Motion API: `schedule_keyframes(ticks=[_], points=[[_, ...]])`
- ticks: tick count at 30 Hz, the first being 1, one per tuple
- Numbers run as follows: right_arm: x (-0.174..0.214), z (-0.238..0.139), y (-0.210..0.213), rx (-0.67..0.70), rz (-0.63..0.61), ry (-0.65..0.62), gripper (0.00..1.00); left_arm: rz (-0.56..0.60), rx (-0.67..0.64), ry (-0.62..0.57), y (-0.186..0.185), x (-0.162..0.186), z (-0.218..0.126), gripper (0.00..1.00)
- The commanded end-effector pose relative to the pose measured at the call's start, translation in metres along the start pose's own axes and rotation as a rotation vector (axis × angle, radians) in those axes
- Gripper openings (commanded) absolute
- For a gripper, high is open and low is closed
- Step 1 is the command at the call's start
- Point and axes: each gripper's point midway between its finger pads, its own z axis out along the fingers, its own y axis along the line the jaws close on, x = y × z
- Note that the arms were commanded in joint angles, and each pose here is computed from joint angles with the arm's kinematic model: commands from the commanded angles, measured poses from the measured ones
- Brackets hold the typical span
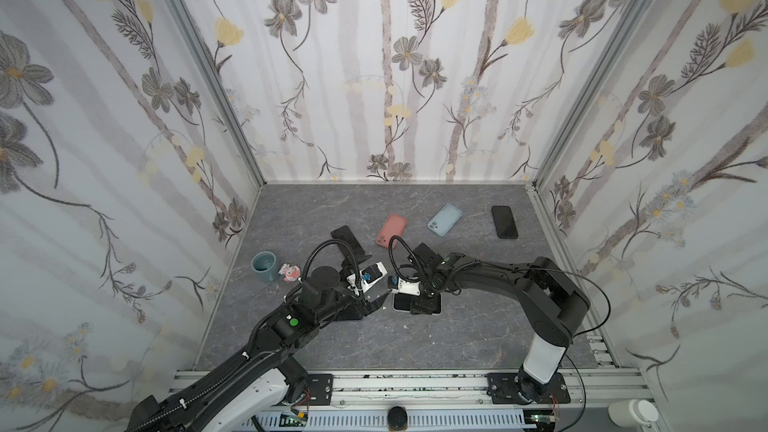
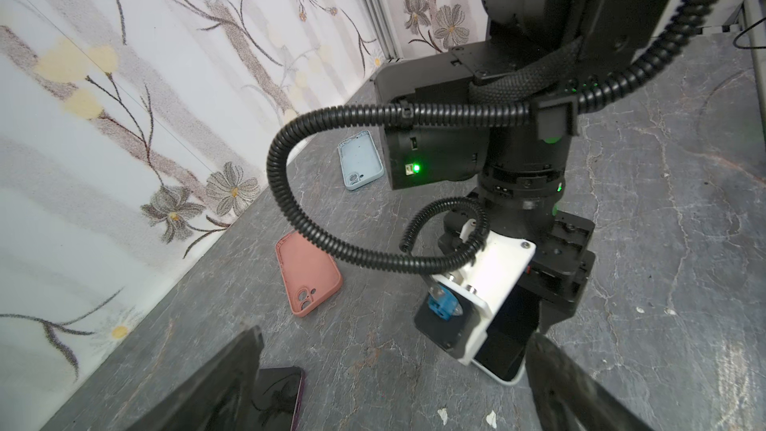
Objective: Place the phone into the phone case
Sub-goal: 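Lift the cased phone with the right gripper and carry it farther from the robot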
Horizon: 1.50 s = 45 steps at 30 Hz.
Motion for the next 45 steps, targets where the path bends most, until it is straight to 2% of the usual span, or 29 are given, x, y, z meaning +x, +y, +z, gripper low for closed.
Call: schedule_keyframes(ticks=[1, 7, 14, 22, 28, 34, 45], points=[[0.037, 0.005, -0.003, 0.030, 0.143, 0.143, 0.67, 0.017, -0.004, 0.003, 0.000, 0.002, 0.000, 1.00], [0.062, -0.004, -0.031, 0.125, 0.379, 0.158, 0.67, 0.017, -0.005, 0.003, 0.001, 0.002, 0.000, 1.00], [0.091, -0.029, -0.067, 0.241, 0.689, 0.065, 0.66, 0.017, -0.003, 0.003, 0.000, 0.002, 0.001, 1.00], [0.158, -0.060, -0.107, 0.386, 1.024, 0.043, 0.64, 0.015, -0.001, 0.009, 0.000, 0.004, 0.003, 1.00], [0.201, -0.081, -0.134, 0.454, 1.204, 0.065, 0.63, 0.010, -0.009, 0.010, 0.001, 0.005, 0.004, 1.00], [0.232, -0.096, -0.153, 0.541, 1.316, 0.064, 0.64, 0.008, -0.013, 0.021, 0.001, 0.008, 0.005, 1.00], [0.281, -0.111, -0.173, 0.626, 1.408, 0.101, 0.67, 0.008, -0.025, 0.021, 0.003, 0.008, 0.005, 1.00]])
